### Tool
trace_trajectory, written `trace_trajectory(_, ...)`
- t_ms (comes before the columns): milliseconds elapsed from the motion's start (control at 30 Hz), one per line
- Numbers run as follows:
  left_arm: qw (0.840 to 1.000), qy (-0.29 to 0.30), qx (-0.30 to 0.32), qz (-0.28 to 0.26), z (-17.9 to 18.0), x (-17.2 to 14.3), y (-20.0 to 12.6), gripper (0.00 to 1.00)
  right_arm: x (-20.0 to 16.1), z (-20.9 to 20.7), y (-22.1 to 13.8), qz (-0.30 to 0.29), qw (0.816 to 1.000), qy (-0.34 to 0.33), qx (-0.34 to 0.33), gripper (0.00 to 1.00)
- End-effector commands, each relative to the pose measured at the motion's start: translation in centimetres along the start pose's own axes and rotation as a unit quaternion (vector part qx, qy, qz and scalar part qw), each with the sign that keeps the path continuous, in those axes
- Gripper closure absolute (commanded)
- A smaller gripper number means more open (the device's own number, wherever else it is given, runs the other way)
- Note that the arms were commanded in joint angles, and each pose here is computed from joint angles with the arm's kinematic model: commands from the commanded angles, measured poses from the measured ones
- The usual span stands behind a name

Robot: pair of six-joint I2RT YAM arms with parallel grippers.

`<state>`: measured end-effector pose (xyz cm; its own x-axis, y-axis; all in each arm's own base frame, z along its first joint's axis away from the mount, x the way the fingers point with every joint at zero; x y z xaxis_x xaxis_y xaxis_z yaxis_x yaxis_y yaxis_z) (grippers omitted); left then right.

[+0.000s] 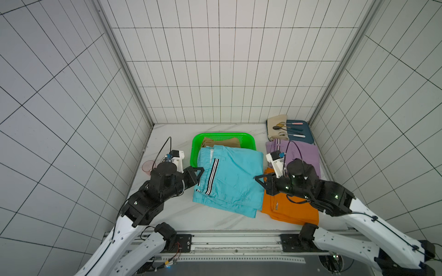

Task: Put the folded long pants in the basket
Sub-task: Place the long pant in the basket.

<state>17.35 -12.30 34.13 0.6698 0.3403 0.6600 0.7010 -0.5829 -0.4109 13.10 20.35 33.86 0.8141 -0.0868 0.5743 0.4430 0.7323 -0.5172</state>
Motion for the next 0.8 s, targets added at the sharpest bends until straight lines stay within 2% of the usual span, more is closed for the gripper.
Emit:
trace_trajectory(0,0.999,0.02,0.027,-0.003,-0.7,3.0,0.8,1.0,3.5,1.8,-0.4,-0.002,1.0,-0.024,-0.021,1.0)
trace_trajectory(200,1.0,-0.004,-0.012,0.028,-1.1,8.2,5.2,1.0,9.4,2.7,2.4,-0.013,0.999,-0.018,-0.041,1.0)
trace_trajectory(300,1.0,0.004,0.014,0.003,-0.3,9.9,6.8,1.0,12.1,1.3,4.7,-0.011,0.999,-0.018,-0.049,1.0)
trace_trajectory(400,0.999,-0.002,0.034,-0.009,1.6,11.0,9.1,1.0,15.1,-1.9,7.3,-0.02,0.998,0.005,-0.056,1.0)
trace_trajectory(533,0.998,-0.012,0.055,0.011,4.4,11.6,12.9,1.0,18.3,-6.5,10.4,-0.024,0.997,0.066,-0.033,1.0)
trace_trajectory(667,0.997,-0.014,0.078,0.02,7.4,11.9,16.5,1.0,19.2,-9.3,13.6,-0.007,0.996,0.068,-0.051,1.0)
trace_trajectory(767,0.995,-0.029,0.083,0.051,10.1,11.7,19.6,1.0,19.1,-11.6,15.9,0.0,0.995,0.057,-0.085,1.0)
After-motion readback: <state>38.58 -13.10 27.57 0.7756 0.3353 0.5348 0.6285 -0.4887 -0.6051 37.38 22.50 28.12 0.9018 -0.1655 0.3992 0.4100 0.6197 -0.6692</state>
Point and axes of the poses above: each gripper's point midway between its finger pads, its own y axis out along the fingers, its own z axis along the line the jaws close on, x = y × z, the point moved 6 cm from there along -y, back along the fingers, and after that the axes turned 13 degrees about y, right-handed, at the moved point
